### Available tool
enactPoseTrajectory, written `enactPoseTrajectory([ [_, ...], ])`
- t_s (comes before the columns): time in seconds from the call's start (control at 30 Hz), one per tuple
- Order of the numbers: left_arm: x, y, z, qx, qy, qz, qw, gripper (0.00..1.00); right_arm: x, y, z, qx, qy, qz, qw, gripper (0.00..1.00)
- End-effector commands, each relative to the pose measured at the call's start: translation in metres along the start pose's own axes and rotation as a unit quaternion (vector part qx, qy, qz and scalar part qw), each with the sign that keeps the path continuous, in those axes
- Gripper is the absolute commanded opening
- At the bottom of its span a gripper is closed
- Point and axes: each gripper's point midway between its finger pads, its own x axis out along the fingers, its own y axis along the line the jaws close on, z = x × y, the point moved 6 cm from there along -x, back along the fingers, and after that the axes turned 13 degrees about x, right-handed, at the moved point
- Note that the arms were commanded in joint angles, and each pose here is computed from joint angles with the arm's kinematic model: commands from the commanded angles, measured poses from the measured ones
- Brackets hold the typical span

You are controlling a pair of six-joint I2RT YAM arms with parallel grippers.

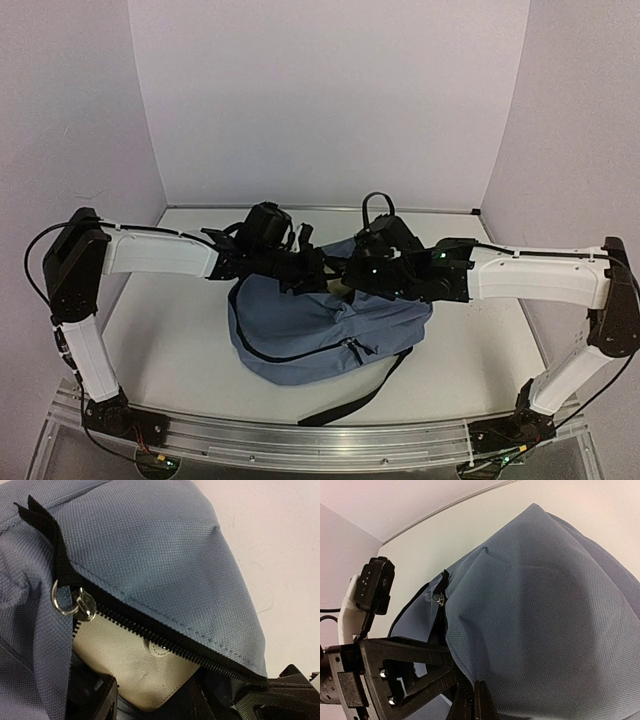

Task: Pack the student bag
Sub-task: Place the personal item in the student bag.

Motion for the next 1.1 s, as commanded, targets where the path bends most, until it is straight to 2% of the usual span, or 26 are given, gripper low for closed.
enactPoseTrajectory([
  [0.0,0.011,-0.005,0.005,0.018,0.011,0.008,1.000,0.47,-0.018,0.019,0.016,0.025,-0.027,0.046,0.998,0.00],
  [0.17,0.015,-0.013,0.005,0.039,0.005,-0.004,0.999,0.47,-0.013,0.015,0.010,0.019,-0.019,0.040,0.999,0.00],
  [0.33,-0.020,-0.021,0.010,0.068,-0.047,0.021,0.996,0.49,-0.009,0.001,0.001,0.018,-0.001,0.028,0.999,0.00],
  [0.73,-0.105,-0.025,0.007,0.080,-0.083,0.089,0.989,0.71,-0.003,-0.008,-0.044,-0.058,0.118,0.045,0.990,0.00],
  [0.9,-0.118,-0.015,0.016,0.063,-0.093,0.092,0.989,0.76,0.010,-0.022,-0.068,-0.068,0.153,0.021,0.986,0.01],
  [1.07,-0.123,-0.009,0.020,0.046,-0.093,0.073,0.992,0.78,0.022,-0.034,-0.082,-0.064,0.168,-0.004,0.984,0.10],
])
